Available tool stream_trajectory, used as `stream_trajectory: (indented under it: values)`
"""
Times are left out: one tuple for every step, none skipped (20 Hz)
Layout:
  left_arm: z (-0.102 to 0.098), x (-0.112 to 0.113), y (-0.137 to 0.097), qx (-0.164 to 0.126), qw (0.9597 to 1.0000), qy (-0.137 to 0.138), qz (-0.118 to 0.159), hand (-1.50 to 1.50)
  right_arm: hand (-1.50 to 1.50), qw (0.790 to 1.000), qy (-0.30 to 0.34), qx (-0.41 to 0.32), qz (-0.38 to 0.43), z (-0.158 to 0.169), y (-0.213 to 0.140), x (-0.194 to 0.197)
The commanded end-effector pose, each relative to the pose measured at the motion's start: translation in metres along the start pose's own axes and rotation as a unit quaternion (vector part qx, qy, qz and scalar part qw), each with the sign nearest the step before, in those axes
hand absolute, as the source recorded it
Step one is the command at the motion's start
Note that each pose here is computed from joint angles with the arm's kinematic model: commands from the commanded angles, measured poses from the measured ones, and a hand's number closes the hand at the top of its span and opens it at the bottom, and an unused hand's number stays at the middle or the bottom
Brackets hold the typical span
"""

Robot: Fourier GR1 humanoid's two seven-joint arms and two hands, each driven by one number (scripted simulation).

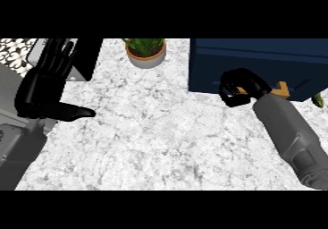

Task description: Pick up the cup, place it into the drawer and close the drawer

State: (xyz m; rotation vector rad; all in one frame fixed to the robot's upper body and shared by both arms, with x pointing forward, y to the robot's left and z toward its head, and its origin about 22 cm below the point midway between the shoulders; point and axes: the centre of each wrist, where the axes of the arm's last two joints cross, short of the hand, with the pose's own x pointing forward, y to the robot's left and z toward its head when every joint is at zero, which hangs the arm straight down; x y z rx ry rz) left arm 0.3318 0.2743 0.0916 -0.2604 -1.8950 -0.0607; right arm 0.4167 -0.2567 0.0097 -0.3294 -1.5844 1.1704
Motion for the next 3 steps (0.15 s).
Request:
stream_trajectory:
  values:
    - [0.0,-0.009,-0.009,-0.002,1.0,0.0,0.003,-1.5,1.5,0.994,0.059,-0.086,0.029,-0.003,-0.062,0.004]
    - [0.003,-0.008,-0.002,0.0,1.0,0.004,0.001,-1.5,1.5,0.994,0.061,-0.084,0.03,0.006,-0.054,-0.007]
    - [0.005,-0.008,0.001,-0.003,1.0,0.0,-0.001,-1.5,1.5,0.994,0.061,-0.087,0.029,0.003,-0.052,-0.004]
